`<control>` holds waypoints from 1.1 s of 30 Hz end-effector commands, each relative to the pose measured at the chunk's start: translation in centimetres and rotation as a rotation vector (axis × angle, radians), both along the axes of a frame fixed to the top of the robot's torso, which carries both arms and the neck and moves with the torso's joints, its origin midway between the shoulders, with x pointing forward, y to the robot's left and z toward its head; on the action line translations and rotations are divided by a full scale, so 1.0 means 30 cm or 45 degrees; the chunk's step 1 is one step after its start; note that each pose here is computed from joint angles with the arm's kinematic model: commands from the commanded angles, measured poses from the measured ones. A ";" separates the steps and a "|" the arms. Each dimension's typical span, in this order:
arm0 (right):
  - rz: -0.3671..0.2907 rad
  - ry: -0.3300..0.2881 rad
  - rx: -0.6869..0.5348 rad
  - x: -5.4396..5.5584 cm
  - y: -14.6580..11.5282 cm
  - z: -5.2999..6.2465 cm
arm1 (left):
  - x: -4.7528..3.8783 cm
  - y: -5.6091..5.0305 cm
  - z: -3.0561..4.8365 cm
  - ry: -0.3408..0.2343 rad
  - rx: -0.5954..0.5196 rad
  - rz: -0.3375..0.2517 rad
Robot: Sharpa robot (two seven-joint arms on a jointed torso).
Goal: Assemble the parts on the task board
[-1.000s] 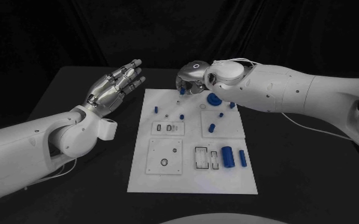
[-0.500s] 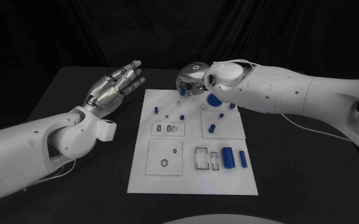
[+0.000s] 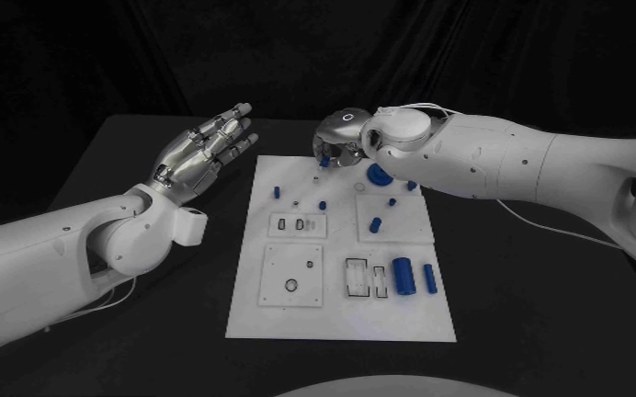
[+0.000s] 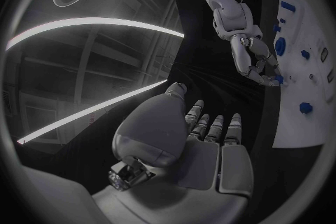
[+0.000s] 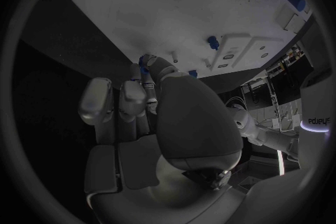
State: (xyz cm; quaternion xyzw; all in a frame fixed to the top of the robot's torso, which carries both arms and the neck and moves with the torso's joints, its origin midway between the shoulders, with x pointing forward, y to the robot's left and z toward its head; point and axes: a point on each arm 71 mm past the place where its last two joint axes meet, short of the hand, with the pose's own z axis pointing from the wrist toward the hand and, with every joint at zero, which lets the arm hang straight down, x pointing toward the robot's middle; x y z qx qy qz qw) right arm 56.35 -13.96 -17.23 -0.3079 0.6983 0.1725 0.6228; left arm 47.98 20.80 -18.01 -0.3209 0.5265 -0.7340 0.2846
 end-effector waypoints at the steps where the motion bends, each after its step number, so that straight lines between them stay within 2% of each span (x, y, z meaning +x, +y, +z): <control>1: -0.023 0.019 -0.018 -0.002 0.000 -0.019 | -0.003 -0.002 0.016 -0.062 -0.062 -0.007; 24: -0.013 0.028 -0.020 -0.006 0.020 -0.027 | 0.001 -0.009 0.009 -0.045 -0.051 -0.021; 33: -0.087 0.087 -0.079 -0.003 -0.002 -0.048 | 0.003 -0.008 0.006 -0.037 -0.046 -0.022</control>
